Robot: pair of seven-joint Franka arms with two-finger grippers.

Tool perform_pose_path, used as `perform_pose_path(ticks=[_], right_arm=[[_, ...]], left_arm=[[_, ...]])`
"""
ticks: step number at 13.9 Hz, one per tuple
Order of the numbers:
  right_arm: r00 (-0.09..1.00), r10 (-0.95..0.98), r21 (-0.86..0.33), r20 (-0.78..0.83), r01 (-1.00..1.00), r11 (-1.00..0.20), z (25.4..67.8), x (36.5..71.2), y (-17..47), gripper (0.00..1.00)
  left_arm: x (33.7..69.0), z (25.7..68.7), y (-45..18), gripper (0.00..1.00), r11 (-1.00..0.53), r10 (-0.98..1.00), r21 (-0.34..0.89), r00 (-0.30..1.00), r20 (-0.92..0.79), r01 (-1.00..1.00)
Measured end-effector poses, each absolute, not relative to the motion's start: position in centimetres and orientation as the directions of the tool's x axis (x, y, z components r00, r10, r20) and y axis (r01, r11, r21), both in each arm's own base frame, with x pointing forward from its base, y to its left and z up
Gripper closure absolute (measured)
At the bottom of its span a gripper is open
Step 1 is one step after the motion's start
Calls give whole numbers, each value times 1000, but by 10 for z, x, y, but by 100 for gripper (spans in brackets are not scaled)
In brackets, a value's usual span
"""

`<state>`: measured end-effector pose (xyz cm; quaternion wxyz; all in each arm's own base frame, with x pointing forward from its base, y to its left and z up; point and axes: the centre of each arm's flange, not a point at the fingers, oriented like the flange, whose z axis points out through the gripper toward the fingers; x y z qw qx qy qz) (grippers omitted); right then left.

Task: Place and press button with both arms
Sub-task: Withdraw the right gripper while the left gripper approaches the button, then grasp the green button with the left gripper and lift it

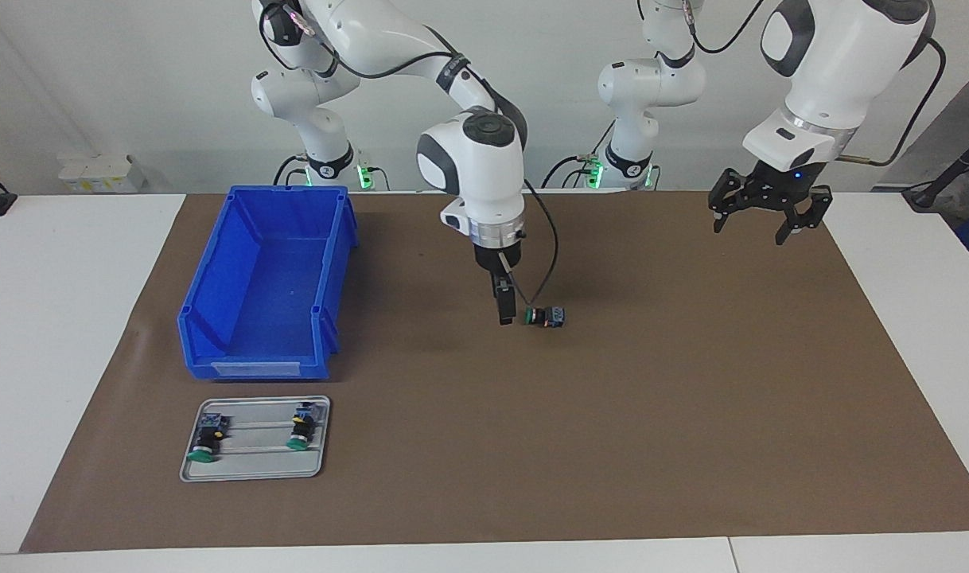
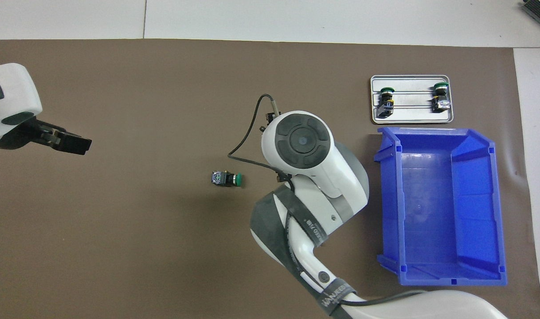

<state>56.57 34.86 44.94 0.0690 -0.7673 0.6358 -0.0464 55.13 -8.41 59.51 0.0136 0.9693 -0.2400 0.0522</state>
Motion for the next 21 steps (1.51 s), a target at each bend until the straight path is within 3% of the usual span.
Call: perform_pose_path(ticks=[3,6,11,16,21], right_arm=[[294,-956,-147,15,-945,-293,486,576,279,2],[442,-896,-99,29,-891,-443,512,576,210,2],[746,-665,-19,37,-665,-746,544,567,114,0],[941,-338,13,23,-338,-941,569,555,53,0],[997,-73,22,6,-73,-997,584,552,14,0]], left_arm=[[543,572,-139,0,-747,-662,-4,742,111,-665],[532,533,-181,0,-518,-852,-27,513,106,-855],[516,495,-203,0,-214,-974,-23,212,74,-976],[511,457,-221,1,-117,-991,-13,116,66,-993],[506,417,-253,1,-88,-990,-49,82,111,-995]])
